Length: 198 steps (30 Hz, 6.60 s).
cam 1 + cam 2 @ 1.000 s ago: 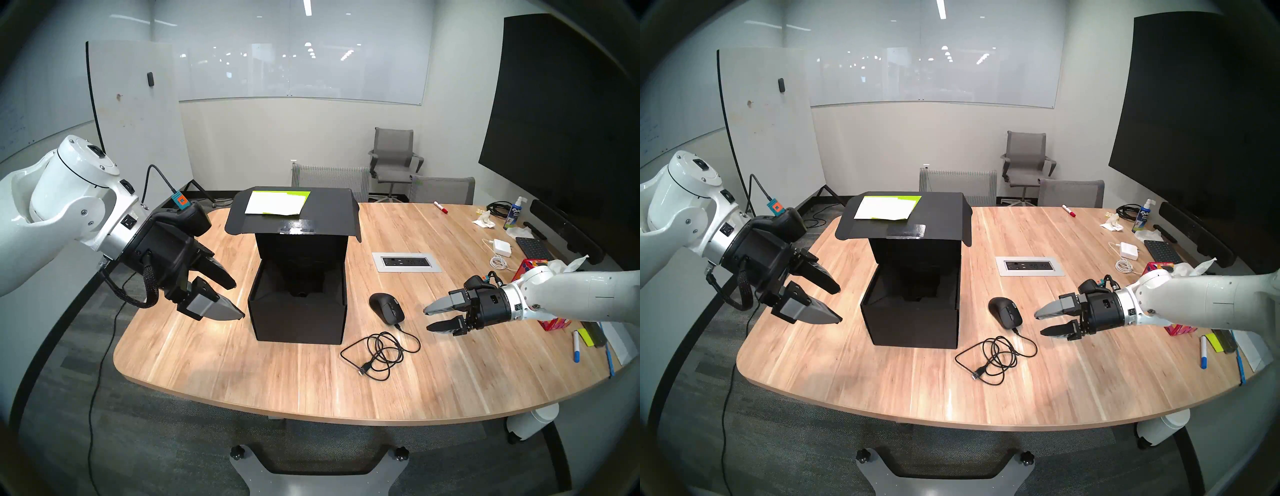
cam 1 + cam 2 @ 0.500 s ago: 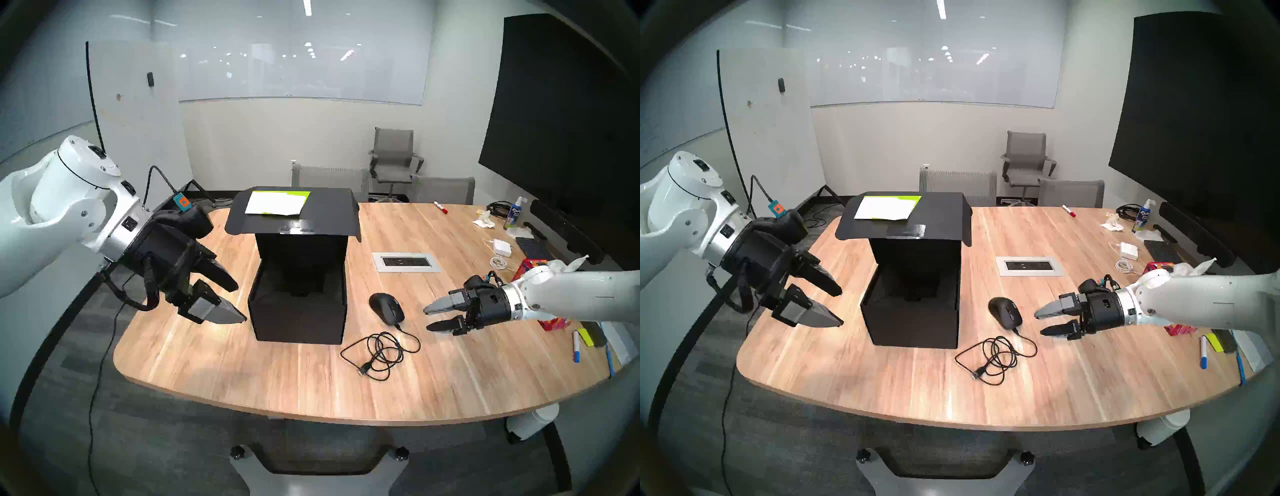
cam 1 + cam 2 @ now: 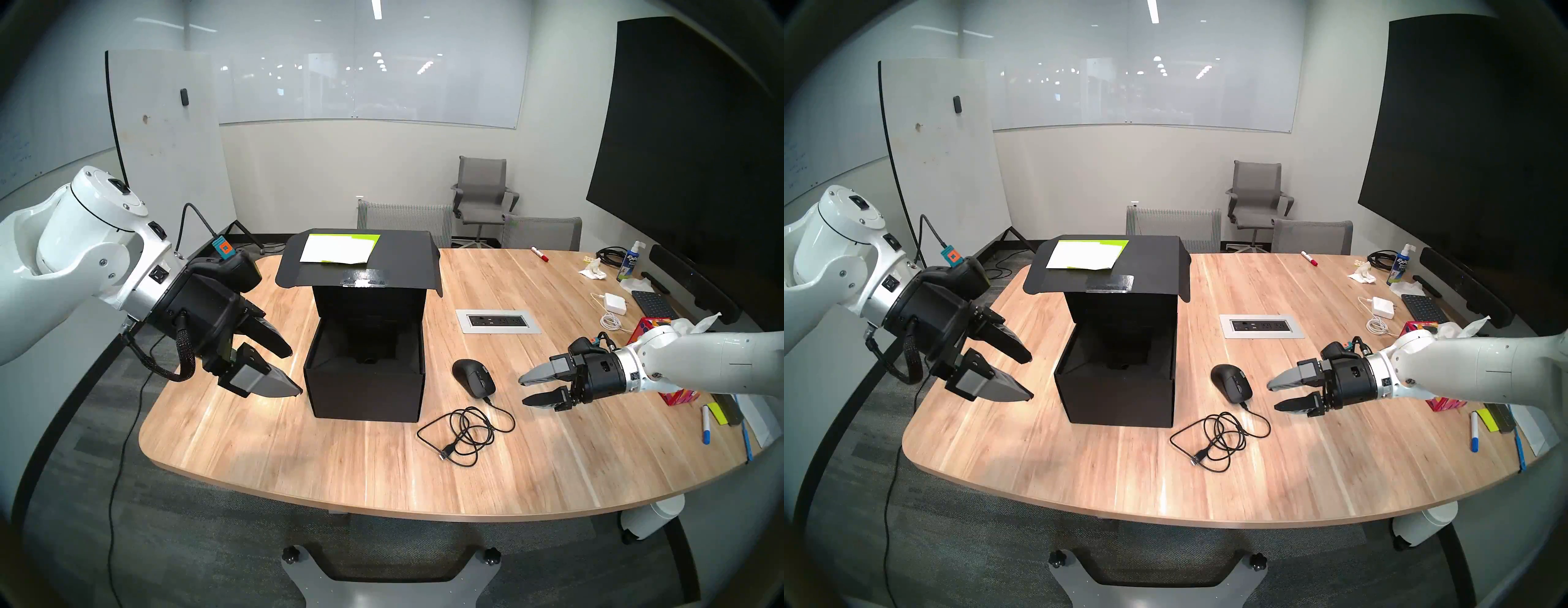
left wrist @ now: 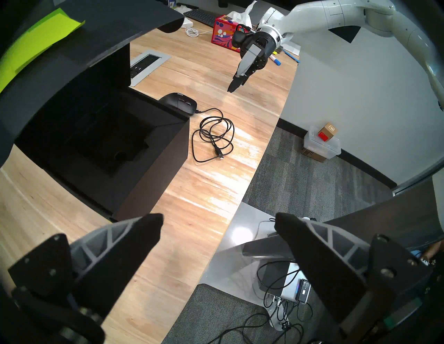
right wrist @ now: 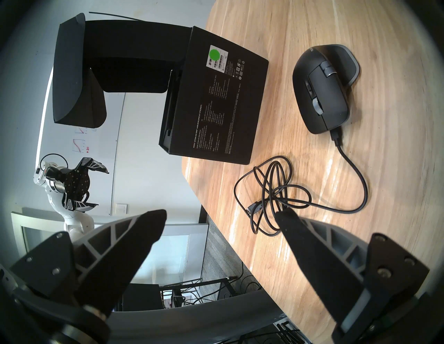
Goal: Open the box and place the mouse inside
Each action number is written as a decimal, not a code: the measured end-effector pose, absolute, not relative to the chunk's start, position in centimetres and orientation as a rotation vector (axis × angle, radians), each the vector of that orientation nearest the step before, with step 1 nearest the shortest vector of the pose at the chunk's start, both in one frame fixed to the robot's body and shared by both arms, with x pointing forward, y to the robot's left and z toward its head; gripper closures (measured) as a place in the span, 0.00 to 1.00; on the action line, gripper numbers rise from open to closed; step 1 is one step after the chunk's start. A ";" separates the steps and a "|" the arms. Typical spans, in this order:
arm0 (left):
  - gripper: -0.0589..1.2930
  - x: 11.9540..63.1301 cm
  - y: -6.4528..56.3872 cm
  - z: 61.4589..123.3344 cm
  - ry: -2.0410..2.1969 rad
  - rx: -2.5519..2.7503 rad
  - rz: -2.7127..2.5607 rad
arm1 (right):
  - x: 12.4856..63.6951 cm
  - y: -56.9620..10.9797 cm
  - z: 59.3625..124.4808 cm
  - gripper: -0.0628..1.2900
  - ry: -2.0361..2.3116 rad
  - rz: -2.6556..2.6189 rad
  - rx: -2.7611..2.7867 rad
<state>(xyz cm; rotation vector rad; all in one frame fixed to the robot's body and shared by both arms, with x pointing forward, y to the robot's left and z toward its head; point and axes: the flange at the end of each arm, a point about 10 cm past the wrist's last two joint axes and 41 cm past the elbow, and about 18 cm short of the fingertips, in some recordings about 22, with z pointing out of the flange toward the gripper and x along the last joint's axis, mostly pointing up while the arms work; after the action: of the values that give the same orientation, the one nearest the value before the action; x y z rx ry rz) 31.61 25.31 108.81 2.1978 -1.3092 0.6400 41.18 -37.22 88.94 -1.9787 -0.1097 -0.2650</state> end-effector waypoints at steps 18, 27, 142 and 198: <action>0.02 31.0 24.6 108.7 -1.306 2.161 0.611 | 41.2 -37.2 88.9 0.04 -0.110 -0.265 -1.978; 0.02 30.1 23.6 108.9 -1.281 2.096 0.577 | 41.2 -37.2 88.9 0.04 -0.110 -0.265 -1.978; 0.02 34.1 15.7 108.3 -0.059 2.395 0.646 | 41.2 -37.2 89.0 0.04 -0.110 -0.265 -1.979; 0.02 41.7 13.8 110.4 0.097 2.354 0.828 | 41.2 -37.3 89.0 0.04 -0.110 -0.264 -1.979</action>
<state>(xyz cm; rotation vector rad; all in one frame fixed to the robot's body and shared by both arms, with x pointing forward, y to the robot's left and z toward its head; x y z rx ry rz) 41.72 13.78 110.36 2.3542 0.0974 0.8275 41.18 -37.26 89.00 -1.9791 -0.1101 -0.2641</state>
